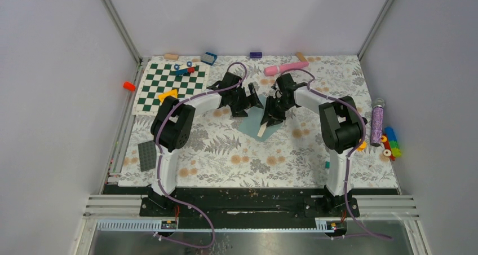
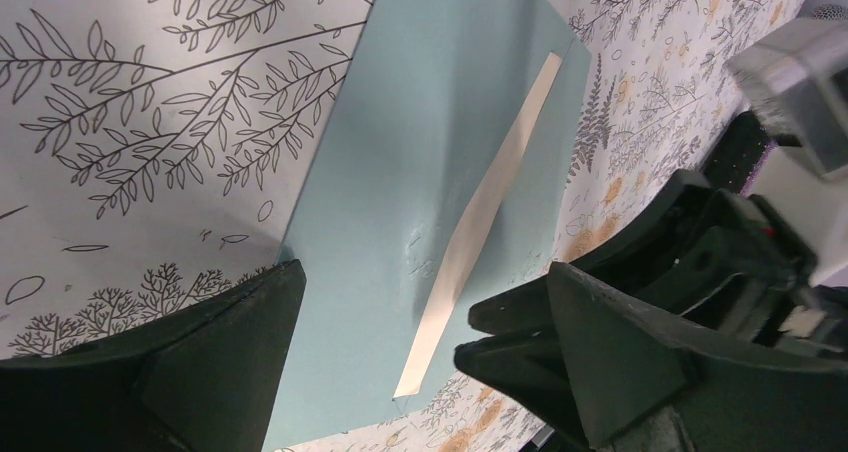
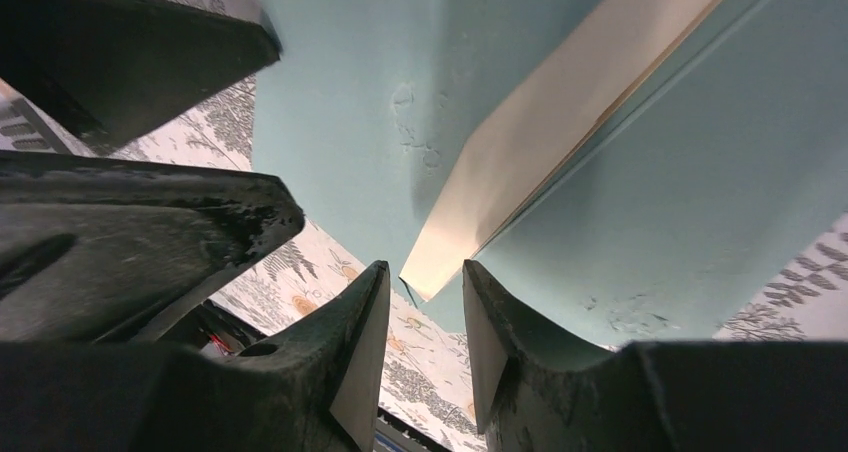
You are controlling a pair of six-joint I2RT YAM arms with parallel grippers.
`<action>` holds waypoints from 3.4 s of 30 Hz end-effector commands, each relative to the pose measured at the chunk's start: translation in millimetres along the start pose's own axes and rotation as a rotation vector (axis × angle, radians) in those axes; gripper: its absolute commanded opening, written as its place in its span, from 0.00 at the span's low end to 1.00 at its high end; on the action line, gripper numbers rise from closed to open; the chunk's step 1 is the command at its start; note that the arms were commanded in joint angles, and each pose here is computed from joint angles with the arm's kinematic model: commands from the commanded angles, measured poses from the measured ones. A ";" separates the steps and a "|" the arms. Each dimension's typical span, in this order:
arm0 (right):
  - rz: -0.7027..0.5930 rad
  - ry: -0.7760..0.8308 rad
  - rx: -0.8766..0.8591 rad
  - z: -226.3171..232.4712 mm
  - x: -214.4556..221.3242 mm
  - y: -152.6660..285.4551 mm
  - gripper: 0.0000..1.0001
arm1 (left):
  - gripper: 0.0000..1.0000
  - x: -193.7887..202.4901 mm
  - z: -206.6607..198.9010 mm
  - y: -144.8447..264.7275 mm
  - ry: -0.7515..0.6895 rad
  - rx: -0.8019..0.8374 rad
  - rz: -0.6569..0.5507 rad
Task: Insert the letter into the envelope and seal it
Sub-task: Place the letter in the envelope.
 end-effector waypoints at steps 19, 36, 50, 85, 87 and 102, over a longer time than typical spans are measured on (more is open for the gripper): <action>-0.047 0.013 -0.017 11.0 23.5 1.8 0.41 | 0.99 -0.1 26.5 2.8 0.026 -0.132 0.000; -0.006 -0.001 -0.017 17.1 22.8 -18.7 0.41 | 0.99 -0.6 25.3 3.7 0.025 -0.129 -0.003; -0.003 0.006 -0.043 26.1 22.2 -19.4 0.41 | 0.99 -0.7 26.0 3.7 0.025 -0.131 -0.004; -0.096 -0.076 0.037 12.0 12.5 -14.2 0.41 | 0.99 -11.1 5.9 32.3 0.132 -0.041 -0.018; -0.105 -0.067 0.057 12.3 9.8 -12.6 0.41 | 0.99 -14.7 2.1 35.5 0.117 -0.020 -0.023; -0.131 0.021 0.128 15.7 -10.7 1.0 0.42 | 0.99 -41.8 4.9 66.1 -0.087 -0.011 -0.067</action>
Point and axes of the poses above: each gripper's point midway between its finger pads, its own y axis back along the fingers, its own z axis along the line the jaws close on, x = y × z, the point moved 9 cm from there along y, back along the fingers, and after that the axes turned 1 degree about -y, right-handed, at the moved point
